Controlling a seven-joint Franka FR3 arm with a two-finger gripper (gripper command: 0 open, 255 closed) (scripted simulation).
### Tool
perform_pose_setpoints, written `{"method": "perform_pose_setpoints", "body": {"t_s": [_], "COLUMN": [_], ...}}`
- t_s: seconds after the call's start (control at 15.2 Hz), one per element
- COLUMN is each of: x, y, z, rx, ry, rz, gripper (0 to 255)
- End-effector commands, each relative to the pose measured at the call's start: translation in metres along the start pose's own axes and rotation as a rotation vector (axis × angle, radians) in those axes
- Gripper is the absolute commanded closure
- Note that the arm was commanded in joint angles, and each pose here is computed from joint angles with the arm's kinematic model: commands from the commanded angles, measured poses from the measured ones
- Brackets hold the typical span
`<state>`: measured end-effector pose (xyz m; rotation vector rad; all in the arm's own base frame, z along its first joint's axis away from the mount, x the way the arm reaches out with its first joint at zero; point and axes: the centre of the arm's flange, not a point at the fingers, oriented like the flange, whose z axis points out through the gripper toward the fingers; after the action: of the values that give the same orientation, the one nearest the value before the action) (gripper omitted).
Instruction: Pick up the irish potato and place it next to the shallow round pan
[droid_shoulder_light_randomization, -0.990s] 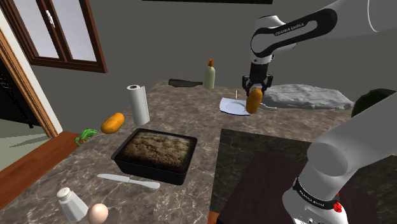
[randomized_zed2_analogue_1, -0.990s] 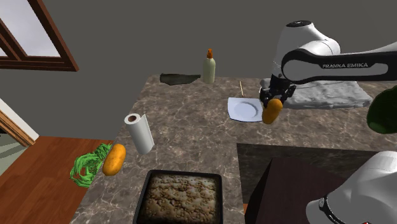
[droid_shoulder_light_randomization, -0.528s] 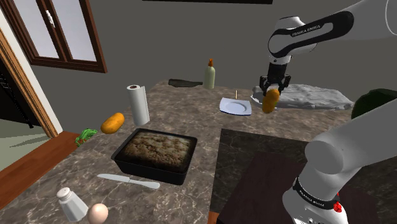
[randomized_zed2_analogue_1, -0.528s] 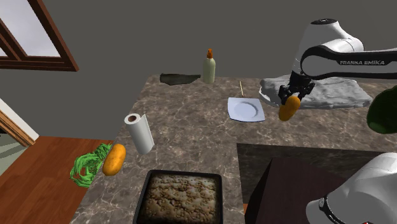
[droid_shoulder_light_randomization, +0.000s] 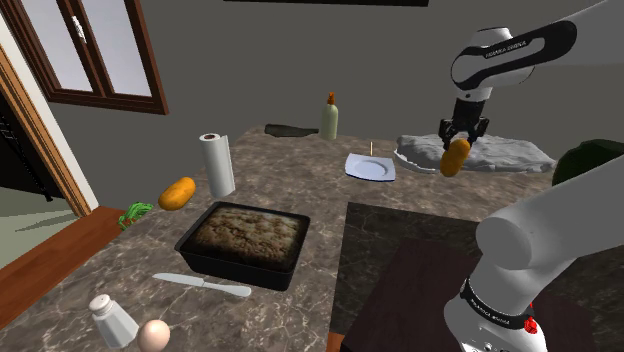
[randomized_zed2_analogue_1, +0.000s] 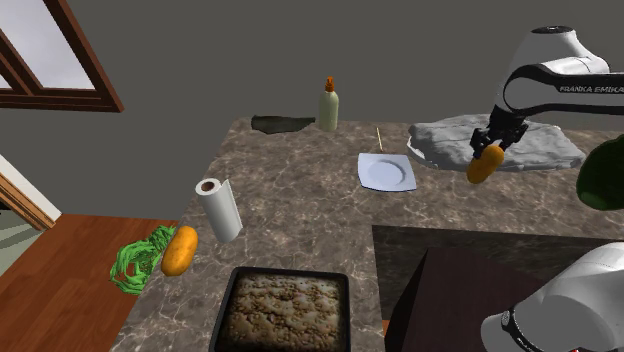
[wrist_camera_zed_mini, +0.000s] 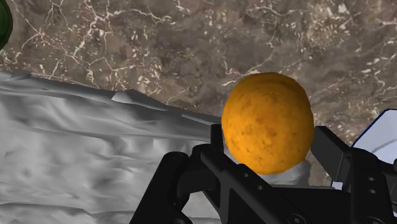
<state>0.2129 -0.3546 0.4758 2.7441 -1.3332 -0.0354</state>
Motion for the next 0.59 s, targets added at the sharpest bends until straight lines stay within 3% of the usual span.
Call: {"method": "perform_pose_setpoints", "body": {"t_s": [0.0,0.53], "x": [0.004,0.004], "y": [0.025,0.029], "z": [0.002,0.039], "rx": [-0.001,-0.001], "ry": [0.0,0.0], "rz": [-0.002,-0.002], "gripper": [255,255]}}
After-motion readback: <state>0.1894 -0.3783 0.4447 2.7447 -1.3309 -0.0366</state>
